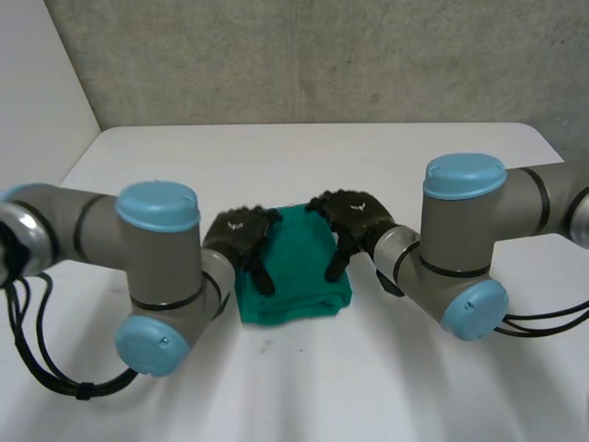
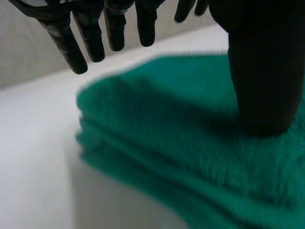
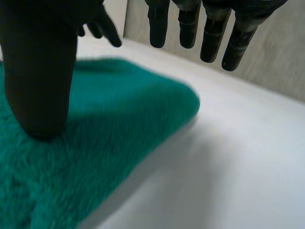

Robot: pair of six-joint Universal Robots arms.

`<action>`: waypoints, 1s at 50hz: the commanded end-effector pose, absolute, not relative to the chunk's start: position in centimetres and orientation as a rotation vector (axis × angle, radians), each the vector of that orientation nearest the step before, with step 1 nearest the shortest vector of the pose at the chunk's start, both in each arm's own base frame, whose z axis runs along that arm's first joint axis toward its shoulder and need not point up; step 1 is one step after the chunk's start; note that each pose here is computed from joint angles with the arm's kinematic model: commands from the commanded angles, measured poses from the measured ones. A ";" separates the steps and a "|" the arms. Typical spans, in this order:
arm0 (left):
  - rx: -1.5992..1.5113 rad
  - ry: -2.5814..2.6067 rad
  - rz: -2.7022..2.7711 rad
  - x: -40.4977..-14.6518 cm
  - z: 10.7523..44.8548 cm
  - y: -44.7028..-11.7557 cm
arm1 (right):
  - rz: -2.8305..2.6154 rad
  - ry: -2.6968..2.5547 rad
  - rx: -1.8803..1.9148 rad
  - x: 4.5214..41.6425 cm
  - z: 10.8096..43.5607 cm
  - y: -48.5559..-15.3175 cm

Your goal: Fold the towel.

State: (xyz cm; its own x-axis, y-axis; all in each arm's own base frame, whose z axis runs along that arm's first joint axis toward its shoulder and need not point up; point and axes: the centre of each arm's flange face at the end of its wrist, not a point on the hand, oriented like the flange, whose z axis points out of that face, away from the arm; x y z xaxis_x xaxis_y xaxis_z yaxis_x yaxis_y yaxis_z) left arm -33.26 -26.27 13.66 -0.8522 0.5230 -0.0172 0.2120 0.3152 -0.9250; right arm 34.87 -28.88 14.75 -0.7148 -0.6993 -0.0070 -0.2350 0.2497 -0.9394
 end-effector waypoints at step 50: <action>-0.361 -2.119 1.921 -23.6 34.2 -25.2 | -2.225 2.039 -0.442 23.1 35.1 -29.8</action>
State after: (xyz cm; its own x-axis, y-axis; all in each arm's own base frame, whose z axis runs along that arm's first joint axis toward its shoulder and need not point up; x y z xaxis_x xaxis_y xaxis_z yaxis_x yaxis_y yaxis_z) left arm -23.52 -25.20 34.70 -0.9353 0.3539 0.0083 0.0214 0.0800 -0.9966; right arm 22.98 -30.15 34.90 -0.9558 -0.2533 0.1493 -0.1283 -0.0974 -0.9869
